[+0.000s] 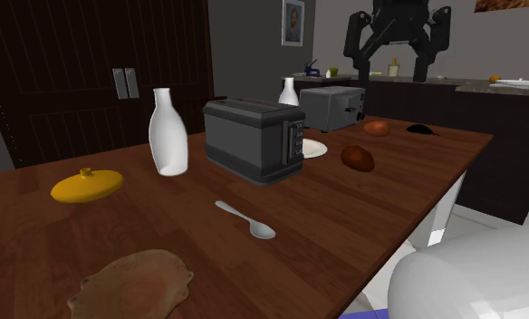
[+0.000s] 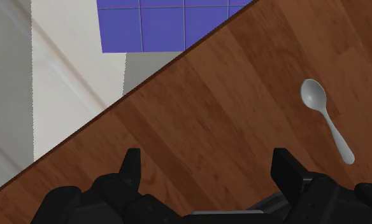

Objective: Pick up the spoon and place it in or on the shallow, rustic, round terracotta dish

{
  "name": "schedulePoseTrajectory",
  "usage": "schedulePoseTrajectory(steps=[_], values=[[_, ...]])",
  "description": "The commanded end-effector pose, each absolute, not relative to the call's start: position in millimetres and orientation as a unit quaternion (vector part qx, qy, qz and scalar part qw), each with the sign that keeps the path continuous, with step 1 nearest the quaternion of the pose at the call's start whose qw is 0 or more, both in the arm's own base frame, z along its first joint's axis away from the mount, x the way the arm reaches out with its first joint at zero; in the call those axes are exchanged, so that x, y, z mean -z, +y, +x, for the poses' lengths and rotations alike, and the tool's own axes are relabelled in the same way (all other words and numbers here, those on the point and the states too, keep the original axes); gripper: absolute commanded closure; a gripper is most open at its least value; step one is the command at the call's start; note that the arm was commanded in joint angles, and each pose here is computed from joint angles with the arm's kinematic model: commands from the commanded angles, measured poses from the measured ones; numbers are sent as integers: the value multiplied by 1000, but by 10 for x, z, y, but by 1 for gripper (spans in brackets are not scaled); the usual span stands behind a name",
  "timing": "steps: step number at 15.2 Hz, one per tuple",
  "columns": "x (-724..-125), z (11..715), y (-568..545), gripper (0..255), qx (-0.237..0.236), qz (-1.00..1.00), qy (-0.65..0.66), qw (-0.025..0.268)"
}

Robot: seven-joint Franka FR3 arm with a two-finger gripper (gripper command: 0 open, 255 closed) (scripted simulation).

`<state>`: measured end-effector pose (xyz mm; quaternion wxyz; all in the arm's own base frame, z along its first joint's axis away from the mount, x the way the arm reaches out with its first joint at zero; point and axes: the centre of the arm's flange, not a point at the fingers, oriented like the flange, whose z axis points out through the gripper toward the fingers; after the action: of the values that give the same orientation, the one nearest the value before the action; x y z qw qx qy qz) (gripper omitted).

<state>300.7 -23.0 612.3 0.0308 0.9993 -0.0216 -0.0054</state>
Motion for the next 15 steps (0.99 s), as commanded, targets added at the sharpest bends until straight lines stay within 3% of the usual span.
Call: schedulePoseTrajectory(steps=[1, 15], values=[[-6123, 3007, -230, 0, 5, 999, -22, 31], [-4795, 3355, 758, 0, -49, 994, 91, -28]])
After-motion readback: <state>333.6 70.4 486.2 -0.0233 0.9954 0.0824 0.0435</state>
